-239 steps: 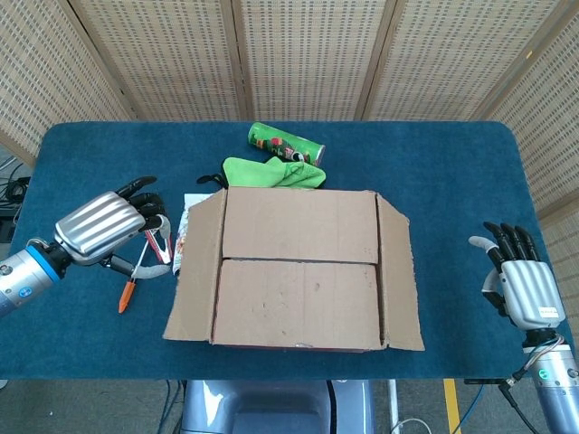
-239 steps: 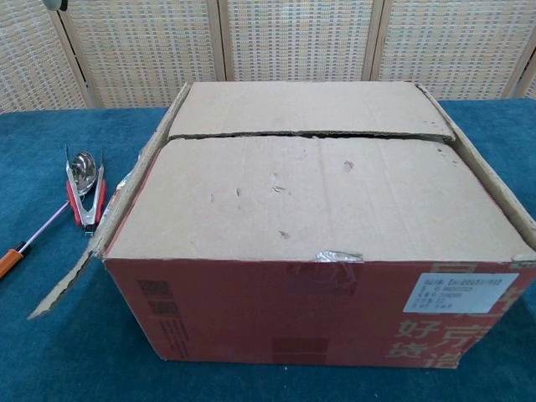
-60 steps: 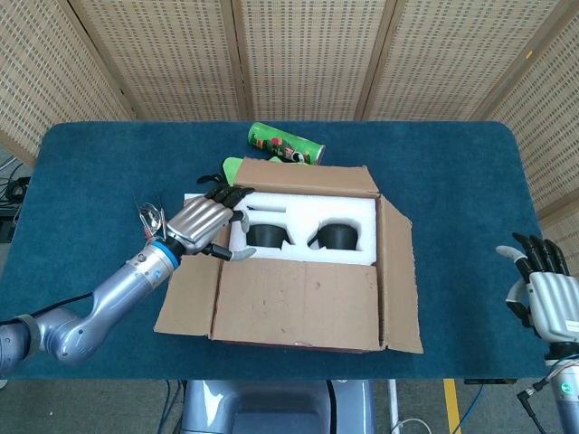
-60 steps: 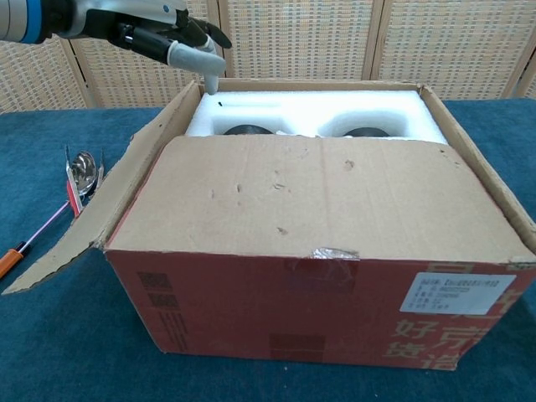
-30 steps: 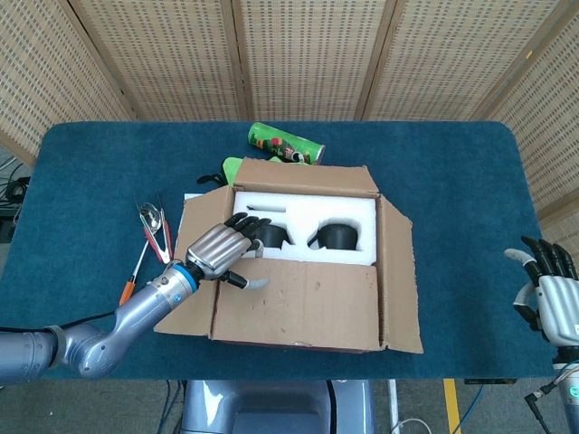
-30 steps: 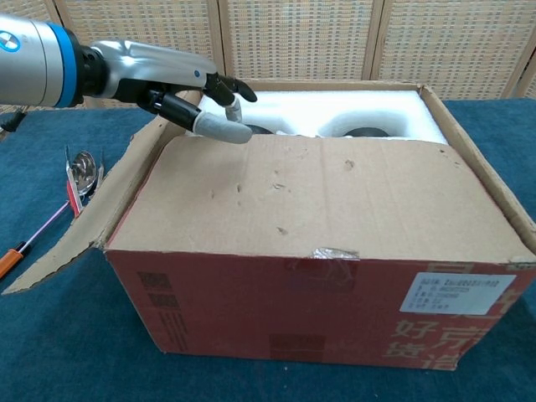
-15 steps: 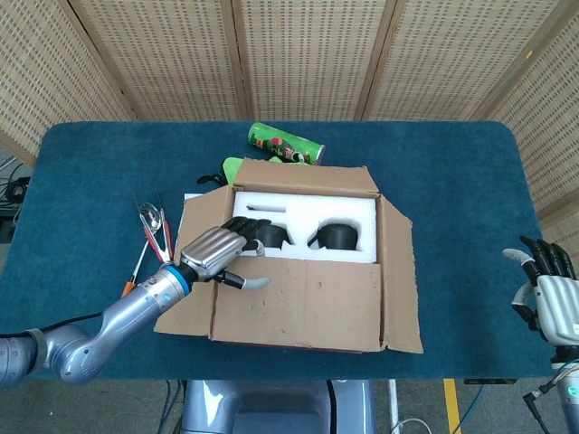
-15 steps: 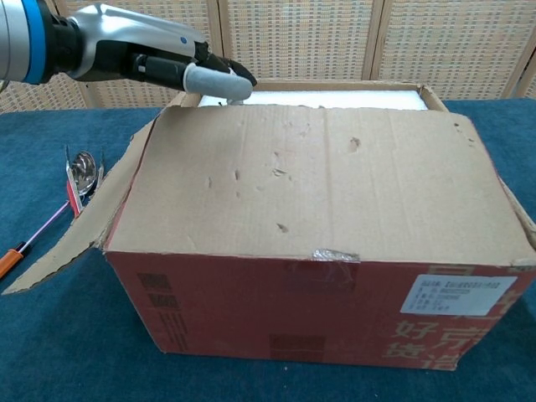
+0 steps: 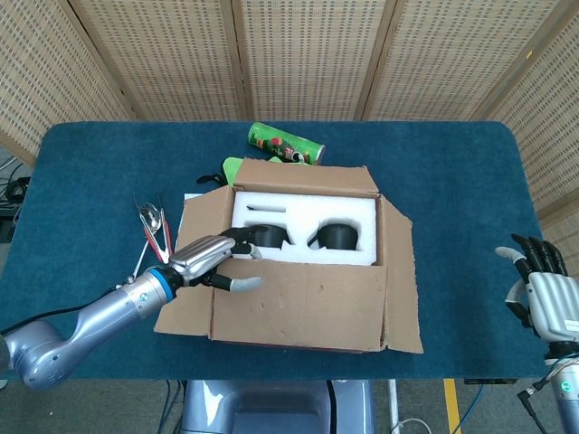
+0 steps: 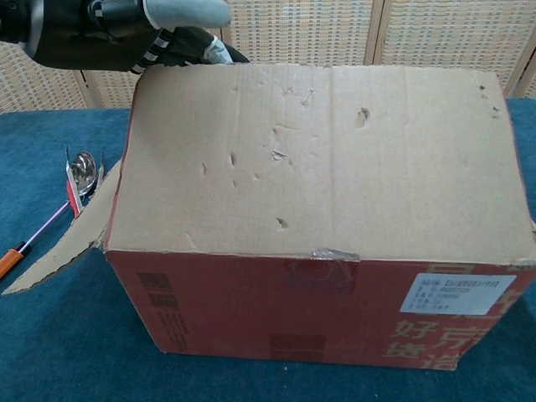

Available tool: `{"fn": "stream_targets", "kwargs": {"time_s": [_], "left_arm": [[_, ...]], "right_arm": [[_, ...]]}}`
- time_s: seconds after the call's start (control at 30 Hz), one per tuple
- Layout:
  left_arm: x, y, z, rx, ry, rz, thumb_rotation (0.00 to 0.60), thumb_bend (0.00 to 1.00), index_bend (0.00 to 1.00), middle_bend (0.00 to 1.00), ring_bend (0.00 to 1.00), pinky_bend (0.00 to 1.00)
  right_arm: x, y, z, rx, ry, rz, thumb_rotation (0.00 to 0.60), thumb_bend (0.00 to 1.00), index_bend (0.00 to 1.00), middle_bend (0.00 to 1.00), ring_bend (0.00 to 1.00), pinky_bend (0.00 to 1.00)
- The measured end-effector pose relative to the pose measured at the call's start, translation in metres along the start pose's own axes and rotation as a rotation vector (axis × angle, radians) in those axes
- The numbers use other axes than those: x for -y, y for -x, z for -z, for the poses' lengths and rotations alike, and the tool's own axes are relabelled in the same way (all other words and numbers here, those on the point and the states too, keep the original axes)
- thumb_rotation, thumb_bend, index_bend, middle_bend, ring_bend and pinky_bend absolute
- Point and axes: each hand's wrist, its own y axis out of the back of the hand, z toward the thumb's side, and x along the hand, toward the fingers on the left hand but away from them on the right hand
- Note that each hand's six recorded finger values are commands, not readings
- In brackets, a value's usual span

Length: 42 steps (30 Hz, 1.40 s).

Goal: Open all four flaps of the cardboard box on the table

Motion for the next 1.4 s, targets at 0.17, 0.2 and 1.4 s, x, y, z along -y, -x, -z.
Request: {"fn": "stream_targets", "kwargs": {"time_s": [0.17,0.2,1.4], "left_arm": [[-0.004,0.009,-0.004,0.026,0.06,0.014,0.147,0.21,0.41,0.0,0.0,0.0],[-0.005,0.01,-0.004,0.031,0.067,0.016,0.147,0.21,0.41,0.0,0.0,0.0],[-0.005,0.076,-0.007,0.273,0.263,0.295,0.137,0.21,0.41,0.0,0.0,0.0]], "right_arm": [[0.001,0.001,-0.003,-0.003,-0.003,-0.005,0.6,1.0,0.22,0.09,0.0,0.0],[0.001,0.002,-0.004,-0.004,-0.003,-0.006,0.6,1.0,0.22,0.09,0.0,0.0],[0.004,0.003,-0.014,-0.019,-0.006,-0.019,0.6,1.0,0.22,0.09,0.0,0.0]]}}
